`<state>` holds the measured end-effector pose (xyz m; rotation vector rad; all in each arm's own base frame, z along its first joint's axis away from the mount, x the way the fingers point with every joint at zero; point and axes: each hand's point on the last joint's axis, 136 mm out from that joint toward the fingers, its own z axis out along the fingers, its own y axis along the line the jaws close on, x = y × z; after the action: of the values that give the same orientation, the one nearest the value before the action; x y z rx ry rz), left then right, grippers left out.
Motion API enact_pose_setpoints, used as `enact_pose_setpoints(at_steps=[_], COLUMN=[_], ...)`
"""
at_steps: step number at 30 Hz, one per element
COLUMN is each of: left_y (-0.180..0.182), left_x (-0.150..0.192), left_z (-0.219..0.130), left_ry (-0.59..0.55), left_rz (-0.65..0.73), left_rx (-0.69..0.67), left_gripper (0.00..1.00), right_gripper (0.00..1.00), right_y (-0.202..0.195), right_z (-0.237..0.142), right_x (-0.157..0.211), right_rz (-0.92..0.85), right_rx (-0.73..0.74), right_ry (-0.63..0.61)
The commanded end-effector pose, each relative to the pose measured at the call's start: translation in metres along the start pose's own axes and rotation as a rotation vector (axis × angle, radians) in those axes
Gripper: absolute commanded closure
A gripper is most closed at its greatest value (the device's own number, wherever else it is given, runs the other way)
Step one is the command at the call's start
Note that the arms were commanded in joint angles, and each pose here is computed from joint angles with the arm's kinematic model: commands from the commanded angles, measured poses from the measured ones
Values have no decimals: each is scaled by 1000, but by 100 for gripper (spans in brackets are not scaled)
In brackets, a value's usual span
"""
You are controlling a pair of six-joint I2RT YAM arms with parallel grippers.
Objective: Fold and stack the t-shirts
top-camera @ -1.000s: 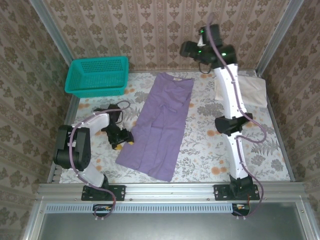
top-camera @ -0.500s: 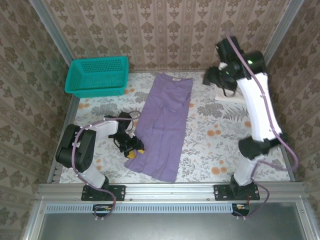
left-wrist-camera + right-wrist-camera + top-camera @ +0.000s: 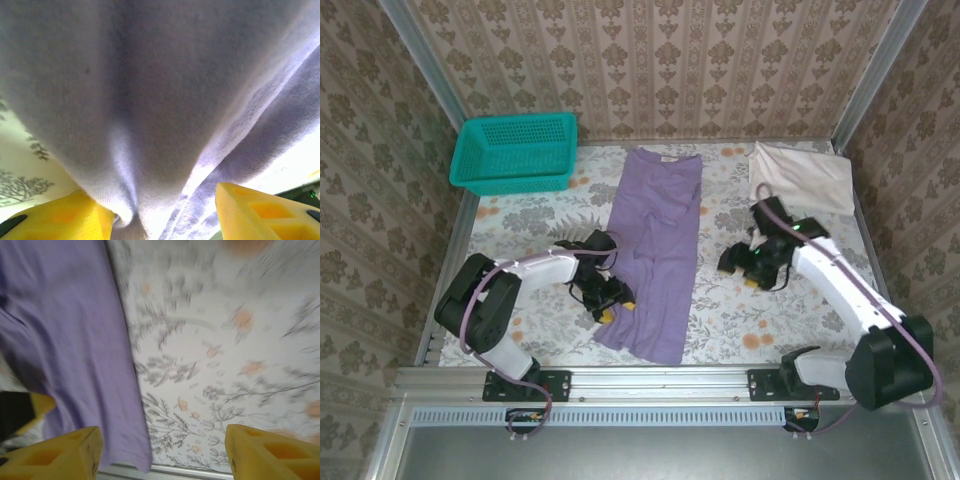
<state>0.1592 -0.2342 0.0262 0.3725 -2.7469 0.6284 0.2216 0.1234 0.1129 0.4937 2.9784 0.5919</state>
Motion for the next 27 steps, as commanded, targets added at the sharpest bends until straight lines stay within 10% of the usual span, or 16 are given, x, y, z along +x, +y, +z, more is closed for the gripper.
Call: enact_pose_setpoints(at_steps=[1,27], left_y=[8,87], left_x=[-3,32], left_z=[-17,-37], left_ry=[-120,-19], left_rz=[-75,103], left_rx=[-90,-101], left_gripper=[41,54], right_gripper=[34,51], right_y=[36,38], right_z=[23,126], right_x=[21,154], right_rz=[-63,-5], right_rx=[-128,41], right_ry=[43,207])
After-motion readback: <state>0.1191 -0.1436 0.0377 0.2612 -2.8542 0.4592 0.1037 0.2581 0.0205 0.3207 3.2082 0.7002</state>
